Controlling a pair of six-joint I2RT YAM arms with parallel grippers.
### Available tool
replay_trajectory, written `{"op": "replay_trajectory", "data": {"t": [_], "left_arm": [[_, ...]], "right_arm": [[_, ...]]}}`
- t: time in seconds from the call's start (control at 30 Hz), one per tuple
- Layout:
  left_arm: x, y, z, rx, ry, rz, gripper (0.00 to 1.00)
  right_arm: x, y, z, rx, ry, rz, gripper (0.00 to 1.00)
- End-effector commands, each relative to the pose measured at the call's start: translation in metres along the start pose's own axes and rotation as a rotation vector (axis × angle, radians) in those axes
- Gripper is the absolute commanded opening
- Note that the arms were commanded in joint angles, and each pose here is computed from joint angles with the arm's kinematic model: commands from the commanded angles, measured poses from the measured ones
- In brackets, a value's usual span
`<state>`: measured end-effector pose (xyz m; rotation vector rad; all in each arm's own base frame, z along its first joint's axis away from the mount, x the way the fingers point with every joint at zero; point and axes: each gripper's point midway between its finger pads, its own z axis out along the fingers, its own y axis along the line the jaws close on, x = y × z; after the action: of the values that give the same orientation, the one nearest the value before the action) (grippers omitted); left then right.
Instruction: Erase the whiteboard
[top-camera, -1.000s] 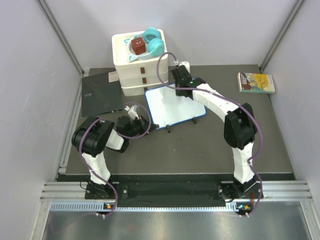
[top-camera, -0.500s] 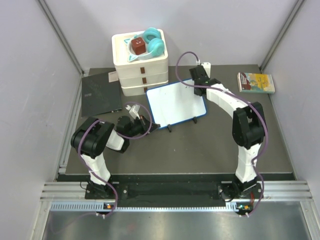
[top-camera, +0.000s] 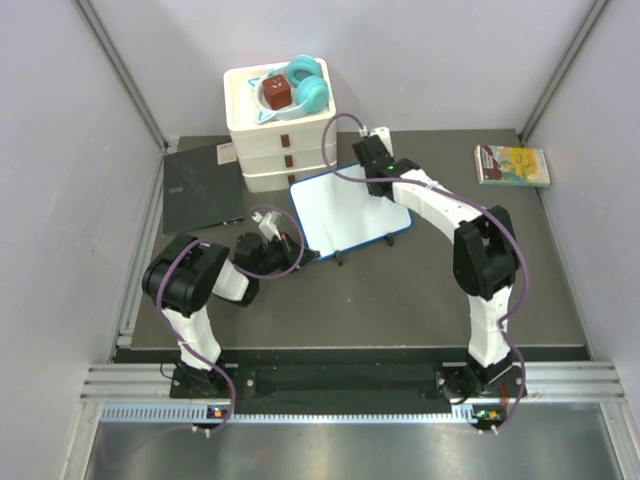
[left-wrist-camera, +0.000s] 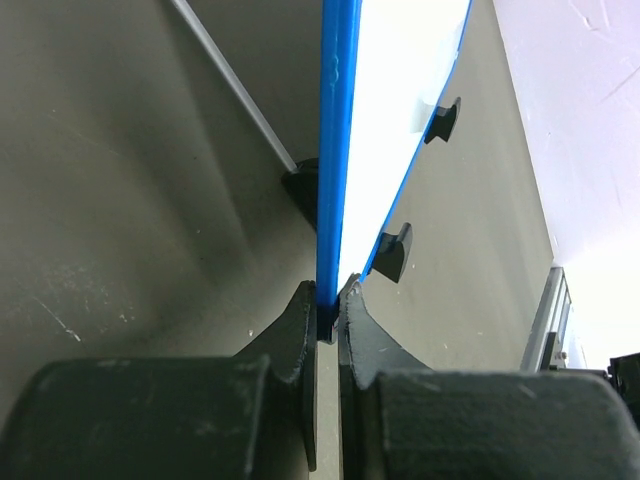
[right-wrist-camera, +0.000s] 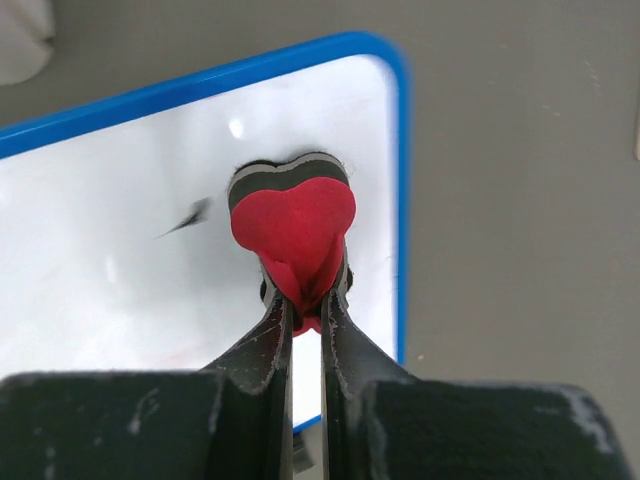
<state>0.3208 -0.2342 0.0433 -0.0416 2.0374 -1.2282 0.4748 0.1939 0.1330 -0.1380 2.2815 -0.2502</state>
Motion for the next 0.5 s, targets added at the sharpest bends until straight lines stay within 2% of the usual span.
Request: {"op": "replay_trajectory", "data": {"t": [0.0, 0.17, 0.47], "left_arm": [[0.045, 0.074, -0.018, -0.312, 0.107, -0.038, 0.00], [0.046, 0.074, -0.018, -0.311, 0.110, -0.038, 0.00], [0.046, 0.073, -0.018, -0.310, 0.106, -0.035, 0.00]], "right_arm": [[0.038, 0.097, -0.008, -0.277, 0.084, -0.115, 0.00], [0.053, 0.133, -0.026, -0.371, 0.095, -0.150, 0.00], [0.055, 0.185, -0.056, -0.516, 0.077, -0.148, 0.00]]}}
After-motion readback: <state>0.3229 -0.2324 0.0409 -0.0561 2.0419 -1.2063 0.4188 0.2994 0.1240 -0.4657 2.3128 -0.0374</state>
